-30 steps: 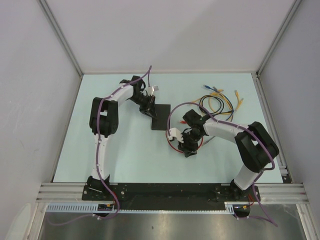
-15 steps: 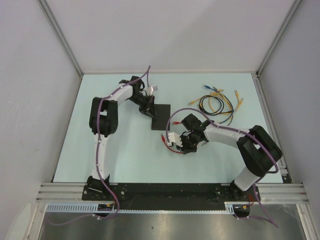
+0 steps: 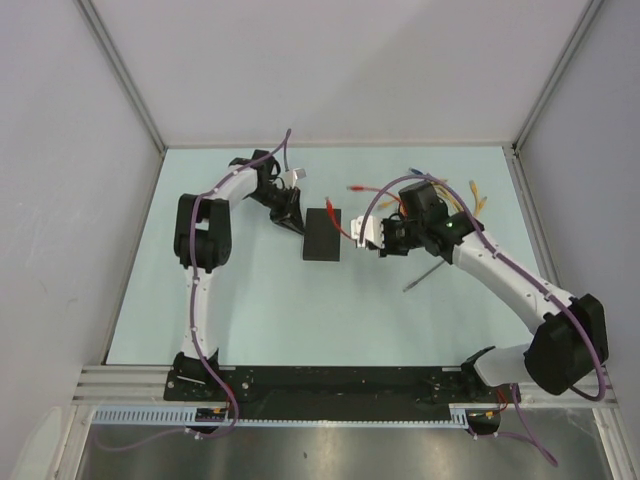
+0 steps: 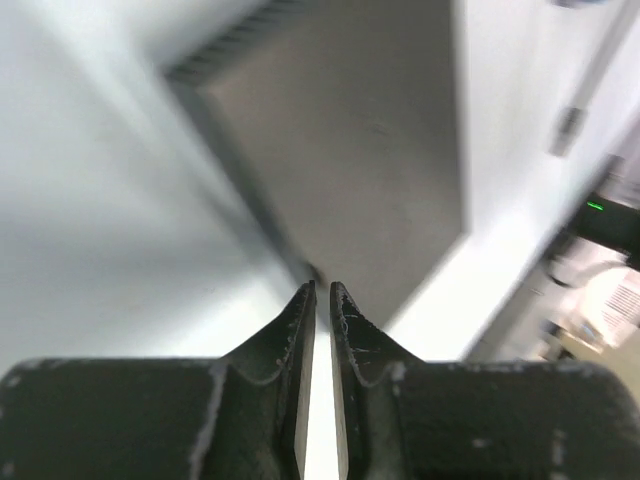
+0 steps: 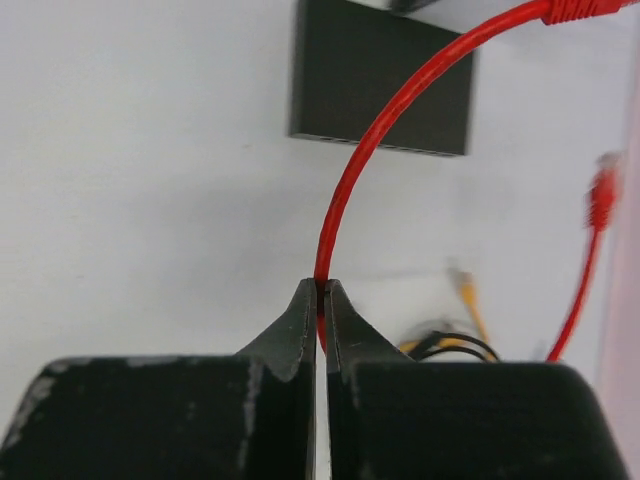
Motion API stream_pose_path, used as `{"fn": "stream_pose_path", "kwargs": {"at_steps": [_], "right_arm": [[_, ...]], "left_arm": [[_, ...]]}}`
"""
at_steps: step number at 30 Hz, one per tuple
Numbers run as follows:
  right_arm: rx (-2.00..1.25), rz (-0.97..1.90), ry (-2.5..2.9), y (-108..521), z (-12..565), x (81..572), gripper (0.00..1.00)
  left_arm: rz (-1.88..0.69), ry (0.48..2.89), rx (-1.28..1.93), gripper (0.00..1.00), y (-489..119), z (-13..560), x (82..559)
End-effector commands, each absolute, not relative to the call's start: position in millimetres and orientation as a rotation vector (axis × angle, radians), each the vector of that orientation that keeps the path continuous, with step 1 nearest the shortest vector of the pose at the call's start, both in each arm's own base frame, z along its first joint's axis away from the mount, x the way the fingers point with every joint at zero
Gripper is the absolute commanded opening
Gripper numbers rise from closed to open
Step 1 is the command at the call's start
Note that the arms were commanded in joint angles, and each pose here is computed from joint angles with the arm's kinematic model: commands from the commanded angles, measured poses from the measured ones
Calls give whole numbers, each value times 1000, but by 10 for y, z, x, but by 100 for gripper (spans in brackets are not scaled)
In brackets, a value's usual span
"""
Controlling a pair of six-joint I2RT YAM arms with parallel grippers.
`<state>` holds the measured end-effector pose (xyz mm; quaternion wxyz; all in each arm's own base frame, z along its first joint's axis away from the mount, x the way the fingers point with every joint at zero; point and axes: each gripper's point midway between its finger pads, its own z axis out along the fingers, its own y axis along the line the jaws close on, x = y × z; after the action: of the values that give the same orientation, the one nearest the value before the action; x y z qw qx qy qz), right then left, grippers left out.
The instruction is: Pull the plug from the switch port
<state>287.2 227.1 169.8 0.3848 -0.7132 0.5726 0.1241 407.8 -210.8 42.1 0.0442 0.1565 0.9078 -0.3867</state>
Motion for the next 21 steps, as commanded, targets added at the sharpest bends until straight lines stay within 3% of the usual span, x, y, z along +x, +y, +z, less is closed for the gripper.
{"fn": "stream_pose_path", "kwargs": {"at_steps": [1,10,17,21], "right_arm": [[-1688,155,1440,2183,2049,3408,0],[-1593,-85,1549,1535,1921,4313,0],[-1721,-96,1758,964,1260,4312,0],[-1603,-177,1901,757,1137,4434,0]], "left_arm": [[-984,2791,509,17,-1912,219,4263],[-948,2802,525,17,-1865,209,4230],[-928,2810,526,17,-1829,216,4155],[-913,2798,537,17,-1819,256,4173]]}}
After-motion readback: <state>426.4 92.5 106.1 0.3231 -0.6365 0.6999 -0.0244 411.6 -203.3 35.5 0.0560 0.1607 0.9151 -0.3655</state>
